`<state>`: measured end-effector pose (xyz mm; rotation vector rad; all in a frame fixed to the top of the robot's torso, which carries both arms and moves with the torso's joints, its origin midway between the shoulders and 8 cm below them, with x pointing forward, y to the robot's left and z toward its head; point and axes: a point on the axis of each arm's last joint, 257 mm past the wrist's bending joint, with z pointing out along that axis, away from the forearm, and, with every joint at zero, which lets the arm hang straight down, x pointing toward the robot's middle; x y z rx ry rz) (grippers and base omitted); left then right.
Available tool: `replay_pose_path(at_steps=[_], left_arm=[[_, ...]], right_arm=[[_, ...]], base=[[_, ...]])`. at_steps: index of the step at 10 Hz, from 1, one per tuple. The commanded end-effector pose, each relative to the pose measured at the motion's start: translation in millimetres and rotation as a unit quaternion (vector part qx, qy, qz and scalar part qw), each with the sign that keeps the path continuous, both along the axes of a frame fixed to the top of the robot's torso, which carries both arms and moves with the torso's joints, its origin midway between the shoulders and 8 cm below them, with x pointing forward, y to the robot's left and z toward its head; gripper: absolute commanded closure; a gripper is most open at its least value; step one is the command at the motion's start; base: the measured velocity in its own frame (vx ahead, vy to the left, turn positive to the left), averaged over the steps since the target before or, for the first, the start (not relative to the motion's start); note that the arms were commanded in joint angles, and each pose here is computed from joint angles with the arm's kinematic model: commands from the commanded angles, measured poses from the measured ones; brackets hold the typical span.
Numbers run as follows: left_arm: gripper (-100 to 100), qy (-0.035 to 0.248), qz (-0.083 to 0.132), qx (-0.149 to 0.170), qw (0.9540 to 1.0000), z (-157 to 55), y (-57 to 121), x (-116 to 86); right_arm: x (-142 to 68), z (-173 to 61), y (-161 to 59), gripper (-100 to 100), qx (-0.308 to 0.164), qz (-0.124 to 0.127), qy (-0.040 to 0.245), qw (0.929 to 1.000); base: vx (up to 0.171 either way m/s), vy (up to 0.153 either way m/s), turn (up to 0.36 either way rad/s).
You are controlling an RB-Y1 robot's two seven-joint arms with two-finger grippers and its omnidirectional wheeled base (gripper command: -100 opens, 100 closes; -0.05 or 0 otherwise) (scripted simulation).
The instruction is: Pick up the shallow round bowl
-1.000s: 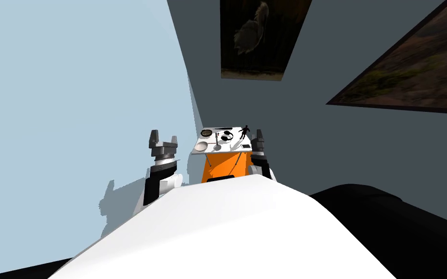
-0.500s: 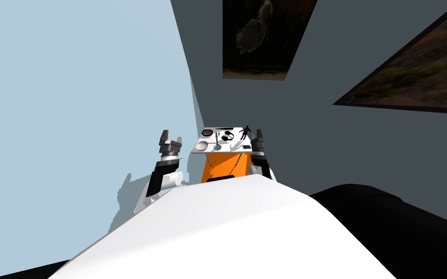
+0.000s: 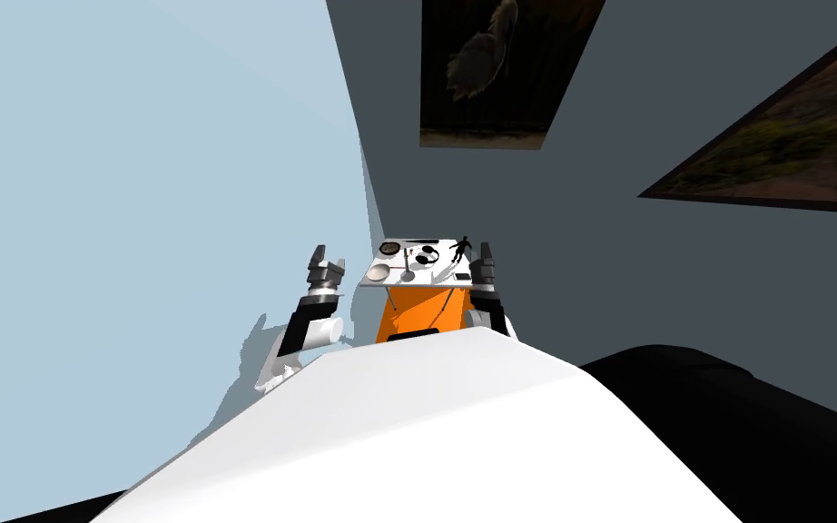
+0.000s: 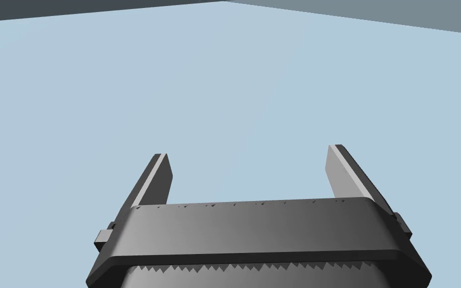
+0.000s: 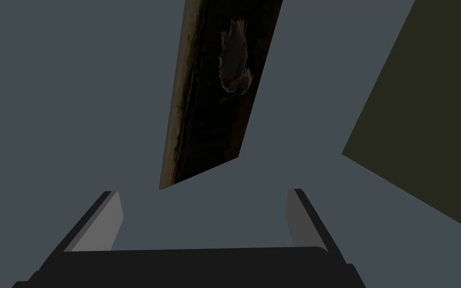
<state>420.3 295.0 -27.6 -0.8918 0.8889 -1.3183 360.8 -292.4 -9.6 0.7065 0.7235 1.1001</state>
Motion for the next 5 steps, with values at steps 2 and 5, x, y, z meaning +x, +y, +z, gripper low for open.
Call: replay_pose_path(at_steps=[2,5], left_arm=[[-100,0.034,0.002,-0.003,0.9994,-17.1,1.4,13.3],[-100,0.074,0.004,-0.011,0.9972,-36.0,3.7,32.2]], right_arm=[[0.0,0.0,0.0,0,0.0,0.0,0.0,1.0],[0.0,0.0,0.0,0,0.0,0.0,0.0,1.0]], base=[[-0.001,-0.035,0.067],[0.004,-0.043,0.071]])
